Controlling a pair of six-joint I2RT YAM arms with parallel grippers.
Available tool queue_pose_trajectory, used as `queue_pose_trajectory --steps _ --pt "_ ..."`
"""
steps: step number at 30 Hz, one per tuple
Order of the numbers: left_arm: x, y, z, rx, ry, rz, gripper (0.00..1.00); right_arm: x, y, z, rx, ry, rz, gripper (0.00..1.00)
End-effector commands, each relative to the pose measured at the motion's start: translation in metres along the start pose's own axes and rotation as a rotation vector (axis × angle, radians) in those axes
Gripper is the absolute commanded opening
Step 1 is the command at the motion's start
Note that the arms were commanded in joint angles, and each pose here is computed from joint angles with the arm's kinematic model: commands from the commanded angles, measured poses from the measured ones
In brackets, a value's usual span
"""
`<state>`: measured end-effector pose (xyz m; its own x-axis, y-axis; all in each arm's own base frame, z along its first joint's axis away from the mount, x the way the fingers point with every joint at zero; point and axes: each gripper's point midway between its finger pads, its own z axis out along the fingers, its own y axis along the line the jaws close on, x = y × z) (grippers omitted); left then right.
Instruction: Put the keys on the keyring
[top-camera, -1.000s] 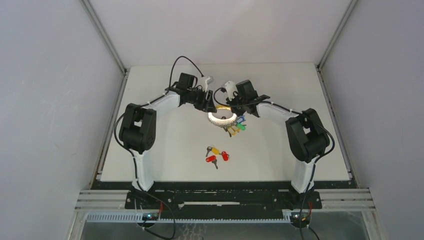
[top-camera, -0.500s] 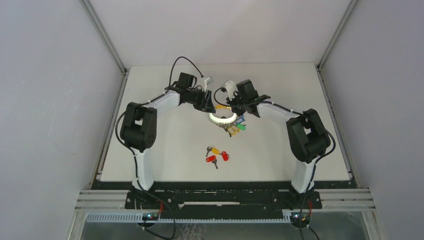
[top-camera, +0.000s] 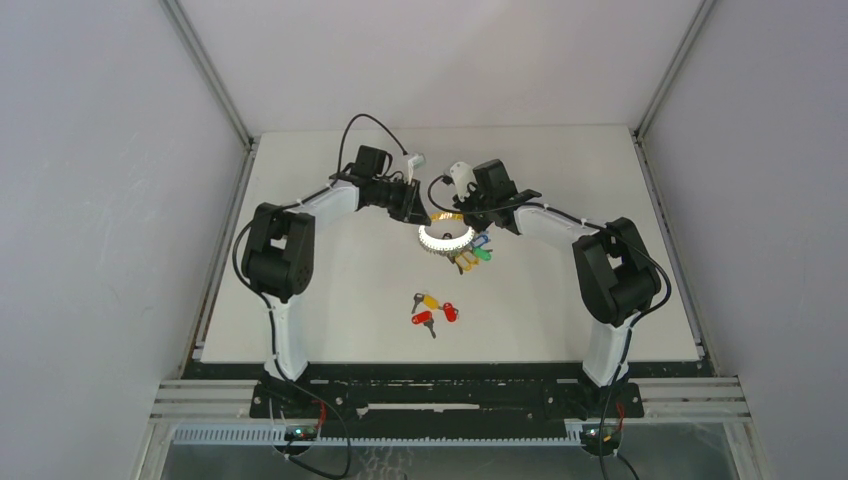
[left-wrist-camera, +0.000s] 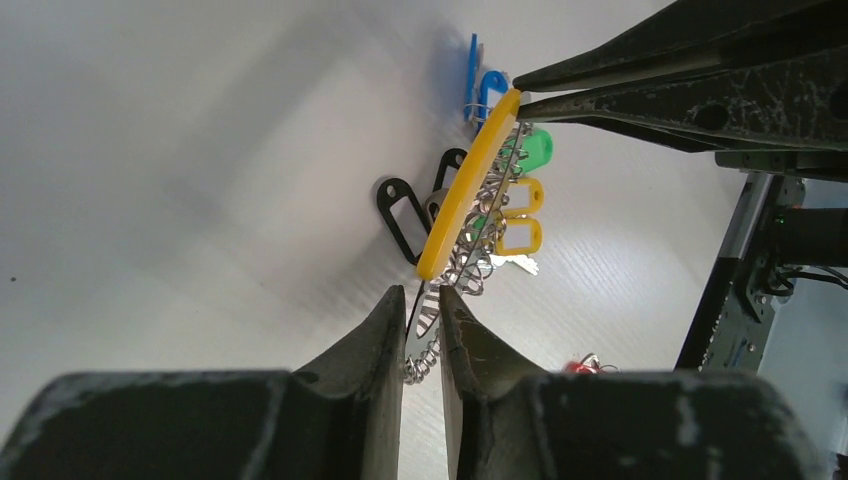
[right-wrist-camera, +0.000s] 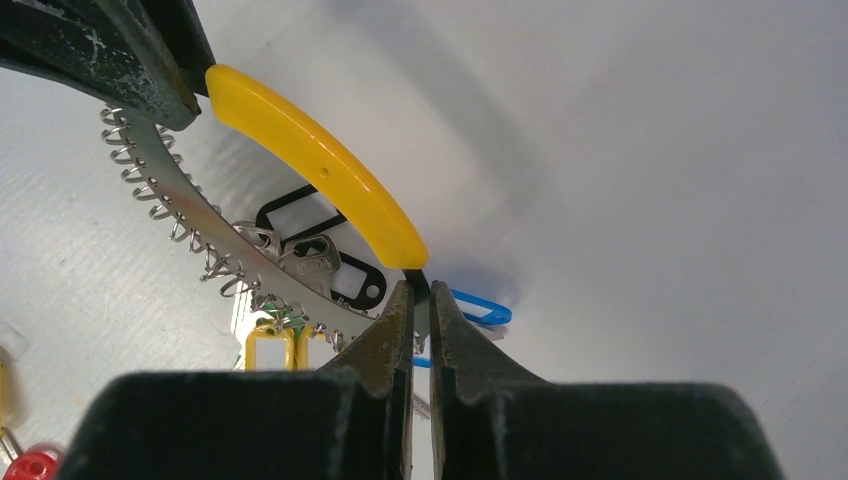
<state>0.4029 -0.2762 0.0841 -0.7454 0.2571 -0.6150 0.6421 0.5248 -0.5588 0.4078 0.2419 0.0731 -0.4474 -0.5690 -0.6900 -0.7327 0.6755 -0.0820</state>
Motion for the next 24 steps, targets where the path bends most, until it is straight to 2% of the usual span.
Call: queue_pose_trajectory --steps 1,6,12,16,18,20,21,24 --pt "-0.017 -0.029 -0.002 0.113 -0.033 0.062 0.23 -0.048 0.001 -0.013 -0.010 -0.165 -0.029 0.00" --pt "-0.016 -0.034 0.000 0.124 -0.029 0.060 0.23 -0.053 0.002 -0.014 -0.016 -0.186 -0.032 0.00" --pt "-0.015 -0.041 -0.003 0.143 -0.029 0.059 0.17 -0.055 -0.002 -0.016 0.000 -0.194 -0.034 0.00" --pt "-0.017 -0.048 -0.009 0.153 -0.037 0.065 0.11 -0.058 -0.004 -0.019 0.010 -0.202 -0.035 0.00" --pt "-0.020 -0.050 -0.012 0.140 -0.051 0.066 0.01 -0.060 -0.005 -0.023 0.019 -0.212 -0.032 0.00" --pt "-0.025 -0.050 -0.016 0.103 -0.086 0.061 0.00 -0.063 -0.005 -0.029 0.025 -0.225 -0.024 0.00" --pt "-0.028 -0.050 -0.019 0.086 -0.105 0.054 0.00 -0.064 -0.005 -0.034 0.026 -0.233 -0.019 0.01" --pt "-0.038 -0.055 -0.028 0.049 -0.163 0.052 0.00 -0.074 -0.006 -0.052 0.037 -0.278 0.001 0.11"
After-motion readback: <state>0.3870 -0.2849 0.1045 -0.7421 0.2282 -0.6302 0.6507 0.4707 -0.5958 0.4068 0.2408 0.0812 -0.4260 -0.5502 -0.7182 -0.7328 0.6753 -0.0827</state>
